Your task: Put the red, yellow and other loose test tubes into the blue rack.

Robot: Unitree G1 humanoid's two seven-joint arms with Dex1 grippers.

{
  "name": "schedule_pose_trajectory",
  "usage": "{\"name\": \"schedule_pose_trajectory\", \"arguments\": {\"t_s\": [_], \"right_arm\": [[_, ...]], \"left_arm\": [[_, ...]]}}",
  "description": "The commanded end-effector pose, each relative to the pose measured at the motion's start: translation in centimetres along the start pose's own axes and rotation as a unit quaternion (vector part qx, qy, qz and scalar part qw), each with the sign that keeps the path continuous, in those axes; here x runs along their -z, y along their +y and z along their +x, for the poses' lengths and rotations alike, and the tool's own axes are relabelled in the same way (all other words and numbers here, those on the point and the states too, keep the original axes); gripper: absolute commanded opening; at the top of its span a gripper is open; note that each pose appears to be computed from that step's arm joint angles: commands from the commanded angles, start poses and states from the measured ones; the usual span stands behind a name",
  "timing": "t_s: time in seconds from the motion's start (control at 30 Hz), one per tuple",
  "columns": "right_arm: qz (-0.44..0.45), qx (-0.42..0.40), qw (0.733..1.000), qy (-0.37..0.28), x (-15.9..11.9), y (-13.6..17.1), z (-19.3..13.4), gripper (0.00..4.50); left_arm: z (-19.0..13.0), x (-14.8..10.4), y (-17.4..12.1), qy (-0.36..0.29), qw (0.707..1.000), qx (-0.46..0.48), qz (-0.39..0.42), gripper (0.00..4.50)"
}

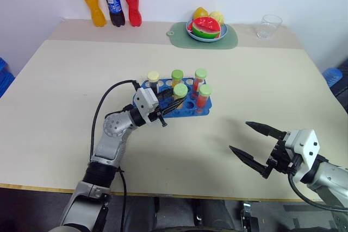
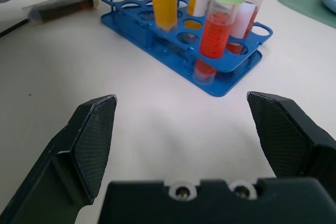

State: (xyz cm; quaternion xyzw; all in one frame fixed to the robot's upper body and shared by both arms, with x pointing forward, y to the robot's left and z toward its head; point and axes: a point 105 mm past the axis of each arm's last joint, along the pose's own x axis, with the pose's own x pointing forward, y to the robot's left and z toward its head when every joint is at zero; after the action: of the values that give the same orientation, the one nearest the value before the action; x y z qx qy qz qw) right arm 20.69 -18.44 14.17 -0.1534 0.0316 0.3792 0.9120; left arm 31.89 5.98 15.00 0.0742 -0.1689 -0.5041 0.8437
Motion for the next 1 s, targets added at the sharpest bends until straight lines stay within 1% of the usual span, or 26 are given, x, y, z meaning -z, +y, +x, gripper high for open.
{"name": "schedule_pose_trajectory", "arguments": {"t_s": [0.03,0.07,0.13,0.17,0.23,0.27,0.37,0.4,0.43,0.47,0.5,0.53,0.57,0.6,0.63,0.67,0.73,0.77,0.83,0.9,0.93,1.0], "right_arm": [[-0.017,-0.003,1.000,-0.018,-1.1,0.2,0.1,4.42],[-0.017,-0.003,1.000,-0.018,-1.1,0.2,0.1,4.42],[-0.017,-0.002,1.000,-0.019,-1.1,0.2,0.2,4.42],[-0.017,-0.002,1.000,-0.019,-1.1,0.2,0.3,4.42],[-0.017,-0.003,1.000,-0.020,-1.1,0.2,0.4,4.42],[-0.018,-0.006,1.000,-0.021,-1.1,0.2,0.5,4.42],[-0.022,-0.017,0.999,-0.023,-1.0,0.3,0.8,4.42],[-0.026,-0.024,0.999,-0.025,-1.0,0.4,0.9,4.42],[-0.034,-0.035,0.998,-0.026,-1.1,0.5,1.2,4.42],[-0.052,-0.050,0.997,-0.029,-1.2,0.9,1.5,4.42],[-0.076,-0.070,0.994,-0.036,-1.4,1.3,1.8,4.42],[-0.093,-0.088,0.991,-0.044,-1.6,1.7,2.1,4.42],[-0.103,-0.102,0.988,-0.051,-1.7,2.0,2.3,4.42],[-0.107,-0.109,0.987,-0.056,-1.7,2.2,2.5,4.42],[-0.113,-0.120,0.984,-0.061,-1.7,2.4,2.7,4.42],[-0.121,-0.131,0.982,-0.070,-1.8,2.7,3.1,4.42],[-0.130,-0.150,0.976,-0.085,-1.9,2.9,3.8,4.42],[-0.132,-0.155,0.975,-0.090,-1.9,2.9,4.1,4.42],[-0.133,-0.160,0.973,-0.095,-1.7,2.7,4.6,4.42],[-0.134,-0.164,0.972,-0.098,-1.6,2.6,4.9,4.42],[-0.134,-0.165,0.972,-0.099,-1.5,2.5,5.1,4.42],[-0.134,-0.167,0.972,-0.100,-1.3,2.4,5.4,4.42]], "left_arm": [[0.3,-1.1,-0.6,-0.025,0.998,0.027,-0.050,1.91],[0.4,-1.3,-0.3,-0.024,0.999,0.019,-0.042,2.35],[0.7,-1.5,0.2,-0.014,0.999,0.000,-0.030,3.40],[0.7,-2.5,0.3,-0.024,1.000,-0.002,-0.016,3.83],[0.5,-4.1,0.3,-0.042,0.999,-0.002,0.006,3.83],[0.3,-5.1,0.2,-0.056,0.998,0.002,0.008,3.83],[-0.5,-6.9,0.6,-0.074,0.997,-0.004,-0.002,3.83],[-0.8,-7.4,1.2,-0.077,0.997,-0.021,-0.015,3.83],[-1.4,-8.2,2.6,-0.081,0.994,-0.059,-0.035,3.83],[-2.1,-8.6,4.2,-0.066,0.990,-0.113,-0.050,3.83],[-3.0,-8.2,5.9,-0.030,0.981,-0.173,-0.082,3.83],[-3.9,-7.6,7.0,0.011,0.970,-0.216,-0.112,3.83],[-4.5,-7.0,7.4,0.049,0.961,-0.238,-0.130,3.83],[-4.9,-6.7,7.6,0.072,0.956,-0.246,-0.143,3.83],[-5.4,-6.8,7.7,0.082,0.950,-0.256,-0.157,3.83],[-6.1,-6.6,7.9,0.101,0.940,-0.269,-0.181,3.83],[-7.7,-6.0,7.8,0.160,0.917,-0.292,-0.219,3.83],[-8.0,-6.6,7.9,0.164,0.912,-0.303,-0.222,3.83],[-8.5,-6.7,7.5,0.200,0.897,-0.305,-0.249,3.83],[-9.0,-6.3,7.2,0.243,0.882,-0.302,-0.267,3.83],[-9.7,-5.4,6.9,0.276,0.869,-0.298,-0.281,3.83],[-11.0,-4.7,6.7,0.310,0.851,-0.300,-0.300,3.83]]}}
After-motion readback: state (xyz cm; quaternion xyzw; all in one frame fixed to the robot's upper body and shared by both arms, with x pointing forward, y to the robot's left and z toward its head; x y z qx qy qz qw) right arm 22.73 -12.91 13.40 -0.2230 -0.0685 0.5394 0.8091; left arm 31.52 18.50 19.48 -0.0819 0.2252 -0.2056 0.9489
